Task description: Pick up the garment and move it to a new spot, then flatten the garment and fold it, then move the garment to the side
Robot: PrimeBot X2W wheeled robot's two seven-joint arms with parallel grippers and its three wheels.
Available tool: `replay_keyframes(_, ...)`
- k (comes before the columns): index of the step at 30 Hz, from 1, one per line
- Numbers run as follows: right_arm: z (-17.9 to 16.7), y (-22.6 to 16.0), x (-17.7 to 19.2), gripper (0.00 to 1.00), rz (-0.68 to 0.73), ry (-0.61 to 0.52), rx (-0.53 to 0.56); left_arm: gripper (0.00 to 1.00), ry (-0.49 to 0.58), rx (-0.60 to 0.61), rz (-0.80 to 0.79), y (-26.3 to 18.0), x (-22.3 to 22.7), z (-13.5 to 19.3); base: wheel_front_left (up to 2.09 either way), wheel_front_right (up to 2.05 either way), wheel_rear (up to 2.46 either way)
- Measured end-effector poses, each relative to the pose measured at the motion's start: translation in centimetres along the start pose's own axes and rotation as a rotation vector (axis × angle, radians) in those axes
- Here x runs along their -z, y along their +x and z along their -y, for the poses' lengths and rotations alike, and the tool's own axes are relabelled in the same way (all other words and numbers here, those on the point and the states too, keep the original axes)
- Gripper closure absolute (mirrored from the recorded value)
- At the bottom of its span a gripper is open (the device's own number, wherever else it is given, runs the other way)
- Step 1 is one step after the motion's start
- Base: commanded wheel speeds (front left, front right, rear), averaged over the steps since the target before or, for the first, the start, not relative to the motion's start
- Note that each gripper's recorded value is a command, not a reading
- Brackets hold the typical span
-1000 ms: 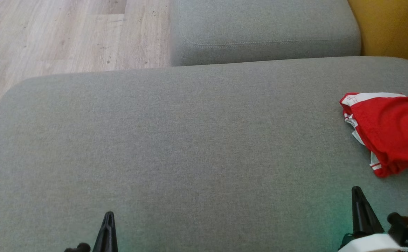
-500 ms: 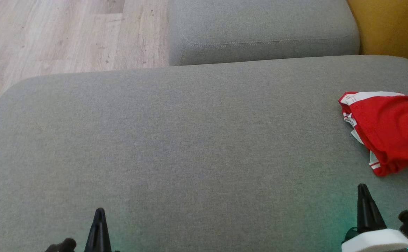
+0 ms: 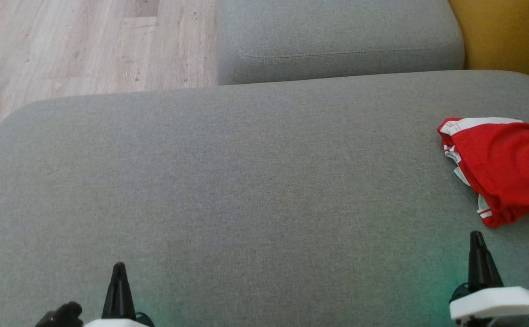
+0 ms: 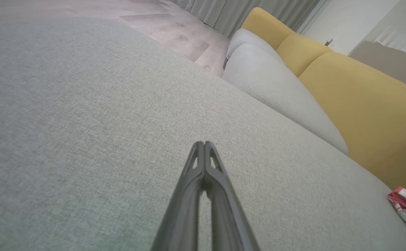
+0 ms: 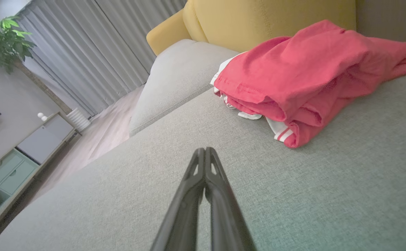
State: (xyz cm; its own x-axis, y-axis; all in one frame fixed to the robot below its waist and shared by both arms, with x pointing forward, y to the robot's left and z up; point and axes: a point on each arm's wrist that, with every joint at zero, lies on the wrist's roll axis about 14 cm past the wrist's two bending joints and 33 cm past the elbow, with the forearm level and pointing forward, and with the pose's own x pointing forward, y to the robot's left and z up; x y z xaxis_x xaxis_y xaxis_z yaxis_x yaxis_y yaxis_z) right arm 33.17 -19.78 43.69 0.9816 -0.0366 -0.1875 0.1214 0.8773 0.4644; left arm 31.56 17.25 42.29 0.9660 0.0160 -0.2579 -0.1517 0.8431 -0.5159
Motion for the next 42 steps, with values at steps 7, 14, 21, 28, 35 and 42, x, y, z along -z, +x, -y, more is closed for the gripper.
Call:
replay_keyframes(7,0.1,0.3,-0.3,1.00,0.001,0.089,0.010,1.00,-0.082,-0.002,-0.008,0.3,-0.2,0.0,0.00,0.00,0.00)
replay_keyframes(14,0.1,0.6,-0.6,1.00,0.008,0.165,0.013,1.00,-0.155,-0.004,-0.006,0.6,-0.6,-0.1,0.00,0.00,0.00)
replay_keyframes(21,0.1,0.8,-0.9,1.00,0.009,0.256,0.017,1.00,-0.237,0.002,-0.005,1.1,-1.0,0.1,0.00,0.00,0.00)
replay_keyframes(28,0.1,1.0,-1.0,1.00,0.009,0.345,0.019,1.00,-0.321,0.006,-0.003,1.4,-1.4,0.1,0.00,0.00,0.00)
replay_keyframes(35,-0.1,1.4,-1.5,1.00,0.016,0.436,0.013,1.00,-0.404,0.015,-0.001,1.8,-1.8,0.2,0.00,0.00,0.00)
replay_keyframes(42,-0.1,1.6,-1.6,1.00,0.016,0.526,0.012,1.00,-0.486,0.034,0.001,2.2,-2.4,0.6,0.00,0.00,0.00)
